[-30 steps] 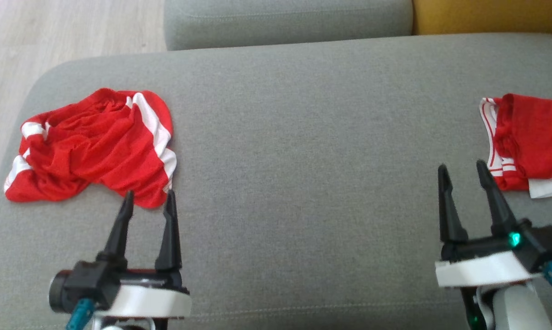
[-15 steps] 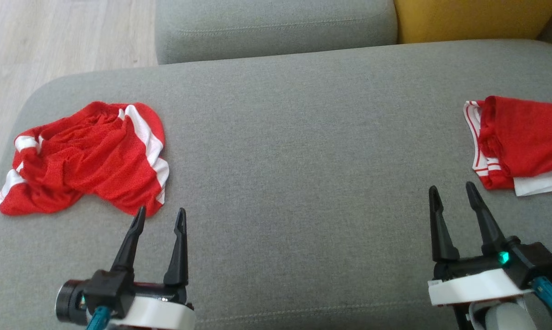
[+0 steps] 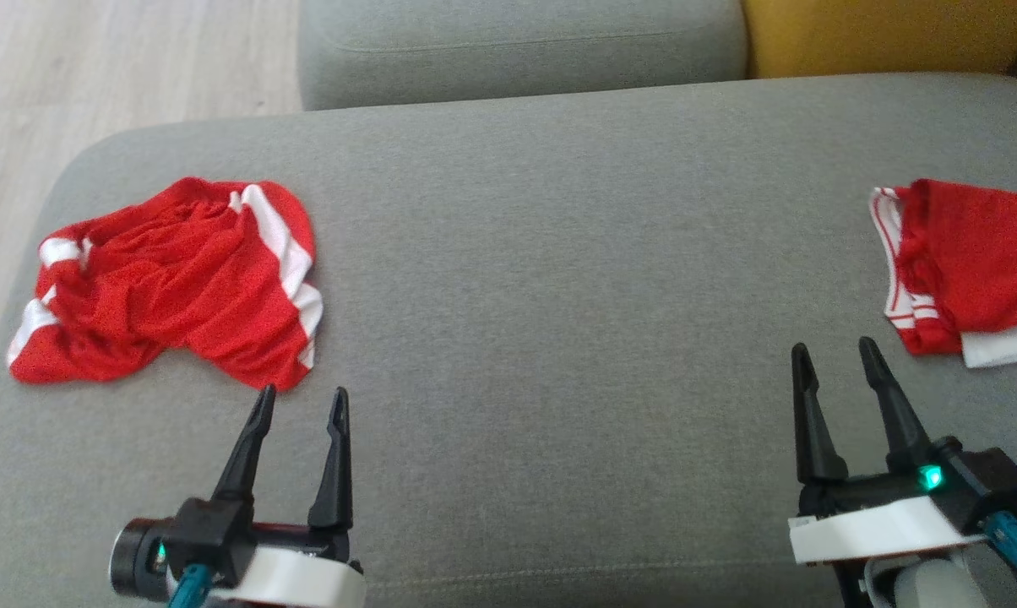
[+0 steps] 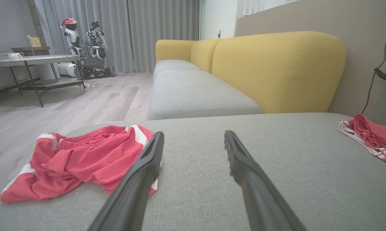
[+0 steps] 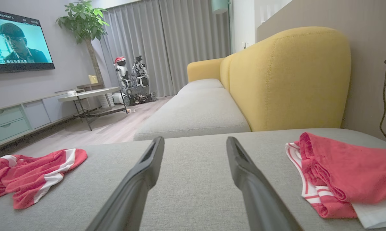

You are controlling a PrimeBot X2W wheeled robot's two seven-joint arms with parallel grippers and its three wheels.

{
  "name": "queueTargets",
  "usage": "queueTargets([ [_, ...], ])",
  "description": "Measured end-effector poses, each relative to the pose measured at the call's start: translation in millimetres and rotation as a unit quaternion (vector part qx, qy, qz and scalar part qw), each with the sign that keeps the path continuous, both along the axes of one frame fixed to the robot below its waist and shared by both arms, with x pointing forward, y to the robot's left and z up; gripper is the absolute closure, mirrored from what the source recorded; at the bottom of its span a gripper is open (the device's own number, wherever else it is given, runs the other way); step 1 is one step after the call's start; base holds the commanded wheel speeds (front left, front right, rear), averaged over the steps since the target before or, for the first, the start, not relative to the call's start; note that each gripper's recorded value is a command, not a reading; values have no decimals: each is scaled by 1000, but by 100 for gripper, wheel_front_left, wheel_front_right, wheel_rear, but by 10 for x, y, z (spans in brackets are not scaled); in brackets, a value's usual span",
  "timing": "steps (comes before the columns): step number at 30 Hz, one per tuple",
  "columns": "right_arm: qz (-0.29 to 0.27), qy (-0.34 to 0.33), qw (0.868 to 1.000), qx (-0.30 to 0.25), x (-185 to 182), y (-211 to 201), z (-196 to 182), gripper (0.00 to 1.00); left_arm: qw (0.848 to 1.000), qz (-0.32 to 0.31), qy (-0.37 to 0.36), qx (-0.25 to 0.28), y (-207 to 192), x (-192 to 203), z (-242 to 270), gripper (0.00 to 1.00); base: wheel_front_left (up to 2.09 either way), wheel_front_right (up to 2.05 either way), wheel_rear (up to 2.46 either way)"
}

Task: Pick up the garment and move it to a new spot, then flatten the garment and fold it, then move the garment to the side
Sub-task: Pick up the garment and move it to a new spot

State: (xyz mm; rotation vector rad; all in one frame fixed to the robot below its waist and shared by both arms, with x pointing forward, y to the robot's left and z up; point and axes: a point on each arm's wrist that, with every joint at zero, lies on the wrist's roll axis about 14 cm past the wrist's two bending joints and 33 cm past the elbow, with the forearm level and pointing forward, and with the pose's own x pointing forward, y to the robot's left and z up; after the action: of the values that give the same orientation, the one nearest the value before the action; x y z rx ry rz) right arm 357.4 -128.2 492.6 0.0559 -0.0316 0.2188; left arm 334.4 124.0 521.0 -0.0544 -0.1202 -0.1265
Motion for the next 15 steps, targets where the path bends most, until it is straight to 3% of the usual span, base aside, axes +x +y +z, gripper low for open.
queueTargets([
  [15,119,19,992,26,152,802,-89,0,992,121,2,-15,608,-252,15,0,0,0,0],
])
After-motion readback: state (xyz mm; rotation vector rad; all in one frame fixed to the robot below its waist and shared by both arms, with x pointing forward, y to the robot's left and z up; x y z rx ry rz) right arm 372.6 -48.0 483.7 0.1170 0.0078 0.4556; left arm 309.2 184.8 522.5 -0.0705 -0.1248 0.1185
